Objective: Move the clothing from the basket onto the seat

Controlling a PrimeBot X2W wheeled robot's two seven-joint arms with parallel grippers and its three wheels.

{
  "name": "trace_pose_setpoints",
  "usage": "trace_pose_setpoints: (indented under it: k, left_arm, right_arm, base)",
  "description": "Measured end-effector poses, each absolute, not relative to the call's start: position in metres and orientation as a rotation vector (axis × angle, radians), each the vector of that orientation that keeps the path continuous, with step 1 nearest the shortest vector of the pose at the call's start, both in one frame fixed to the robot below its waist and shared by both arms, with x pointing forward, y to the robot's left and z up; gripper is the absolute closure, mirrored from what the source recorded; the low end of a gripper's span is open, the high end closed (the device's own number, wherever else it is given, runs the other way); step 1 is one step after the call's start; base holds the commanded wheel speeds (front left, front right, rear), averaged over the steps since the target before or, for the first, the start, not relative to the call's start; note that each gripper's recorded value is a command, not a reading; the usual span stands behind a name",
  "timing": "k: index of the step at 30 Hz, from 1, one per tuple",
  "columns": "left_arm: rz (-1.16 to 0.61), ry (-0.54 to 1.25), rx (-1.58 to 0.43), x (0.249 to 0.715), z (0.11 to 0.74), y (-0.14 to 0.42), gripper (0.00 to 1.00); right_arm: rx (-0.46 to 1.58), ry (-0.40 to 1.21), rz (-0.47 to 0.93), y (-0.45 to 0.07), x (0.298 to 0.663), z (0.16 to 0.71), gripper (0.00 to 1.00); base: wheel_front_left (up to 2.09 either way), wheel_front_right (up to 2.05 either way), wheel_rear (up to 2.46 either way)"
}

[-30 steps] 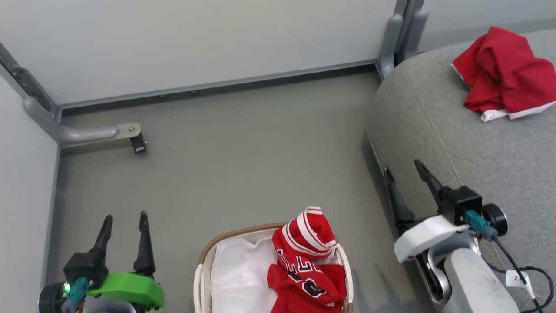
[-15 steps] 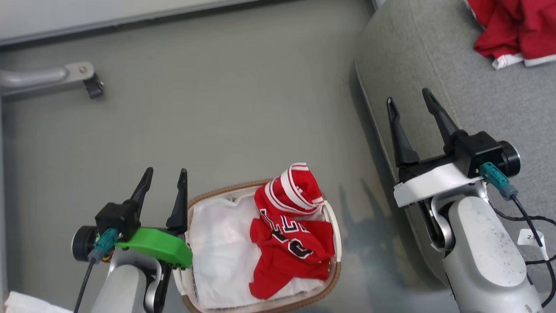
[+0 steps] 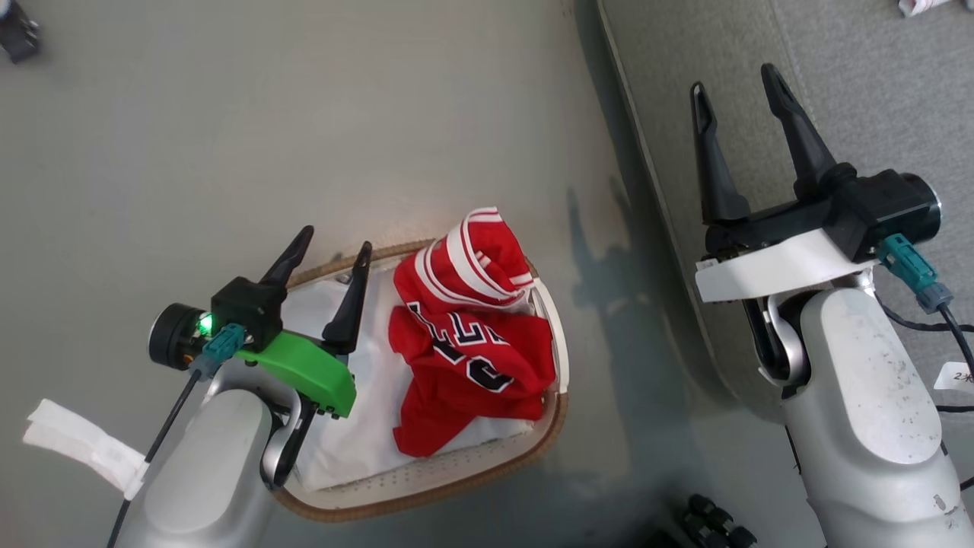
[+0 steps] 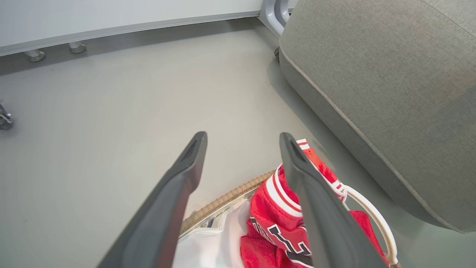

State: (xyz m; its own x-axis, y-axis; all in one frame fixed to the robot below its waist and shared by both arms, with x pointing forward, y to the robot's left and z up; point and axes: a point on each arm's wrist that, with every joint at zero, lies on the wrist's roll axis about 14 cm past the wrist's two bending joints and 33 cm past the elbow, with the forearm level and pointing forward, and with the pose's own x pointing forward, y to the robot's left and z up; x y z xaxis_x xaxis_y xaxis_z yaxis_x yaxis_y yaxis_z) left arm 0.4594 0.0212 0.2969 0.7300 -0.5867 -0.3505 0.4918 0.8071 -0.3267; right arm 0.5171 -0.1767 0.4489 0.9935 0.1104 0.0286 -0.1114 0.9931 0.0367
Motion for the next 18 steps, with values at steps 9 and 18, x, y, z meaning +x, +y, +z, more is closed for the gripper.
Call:
trace_pose_setpoints:
  k: [9,18]
  left_arm:
    - [-0.721,0.68,-0.28,0.417,0.227,-0.016,0.0]
    - [-0.796,0.851,-0.342,0.376,0.182,-0.039,0.0]
  right_arm:
    - [0.015,0.045,0.087,-0.189,0.527,0.407,0.0]
    - [-0.012,0.101,0.069,-0.2,0.531,0.374,0.0]
  base:
    - [0.0,0.0,0.0]
    - [0.0,0.0,0.0]
